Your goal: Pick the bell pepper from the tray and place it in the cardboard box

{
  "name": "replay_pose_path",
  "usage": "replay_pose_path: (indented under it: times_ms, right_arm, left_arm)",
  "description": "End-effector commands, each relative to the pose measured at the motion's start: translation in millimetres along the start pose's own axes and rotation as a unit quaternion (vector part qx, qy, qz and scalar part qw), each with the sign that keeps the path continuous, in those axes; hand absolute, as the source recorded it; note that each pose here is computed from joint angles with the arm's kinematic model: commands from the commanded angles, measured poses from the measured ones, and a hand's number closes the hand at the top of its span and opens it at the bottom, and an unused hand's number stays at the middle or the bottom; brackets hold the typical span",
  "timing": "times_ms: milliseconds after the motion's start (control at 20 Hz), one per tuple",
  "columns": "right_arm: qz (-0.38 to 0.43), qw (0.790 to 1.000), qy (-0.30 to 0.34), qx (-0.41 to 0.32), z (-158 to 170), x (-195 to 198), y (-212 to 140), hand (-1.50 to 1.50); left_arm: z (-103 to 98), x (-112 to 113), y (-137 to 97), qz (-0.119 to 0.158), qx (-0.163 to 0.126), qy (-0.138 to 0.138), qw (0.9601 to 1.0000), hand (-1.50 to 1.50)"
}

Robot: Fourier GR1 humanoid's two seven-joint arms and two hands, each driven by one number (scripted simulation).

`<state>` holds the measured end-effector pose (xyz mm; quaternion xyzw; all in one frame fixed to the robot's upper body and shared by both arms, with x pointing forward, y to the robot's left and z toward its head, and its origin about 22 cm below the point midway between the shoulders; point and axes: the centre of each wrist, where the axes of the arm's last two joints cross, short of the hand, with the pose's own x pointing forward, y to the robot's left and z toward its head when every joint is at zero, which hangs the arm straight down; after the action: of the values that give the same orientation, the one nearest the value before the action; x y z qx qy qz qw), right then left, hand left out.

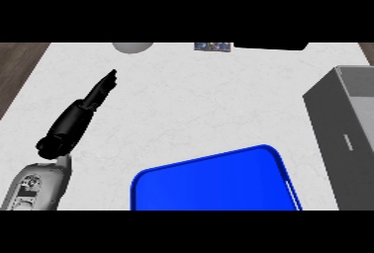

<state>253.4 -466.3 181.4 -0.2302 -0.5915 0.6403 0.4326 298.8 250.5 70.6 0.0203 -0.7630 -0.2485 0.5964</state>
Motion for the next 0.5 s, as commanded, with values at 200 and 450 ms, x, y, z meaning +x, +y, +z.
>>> replay_pose_path:
  times_ms: [200,450]
  right_arm:
    - [-0.030,0.993,-0.069,0.096,-22,-35,8,-1.50]
    - [-0.154,0.972,-0.174,-0.029,-30,-39,7,-1.50]
  left_arm:
    - [1,3,-10,-0.003,-0.005,-0.006,1.0000,0.00]
    - [1,-10,3,0.007,0.004,0.006,0.9999,0.00]
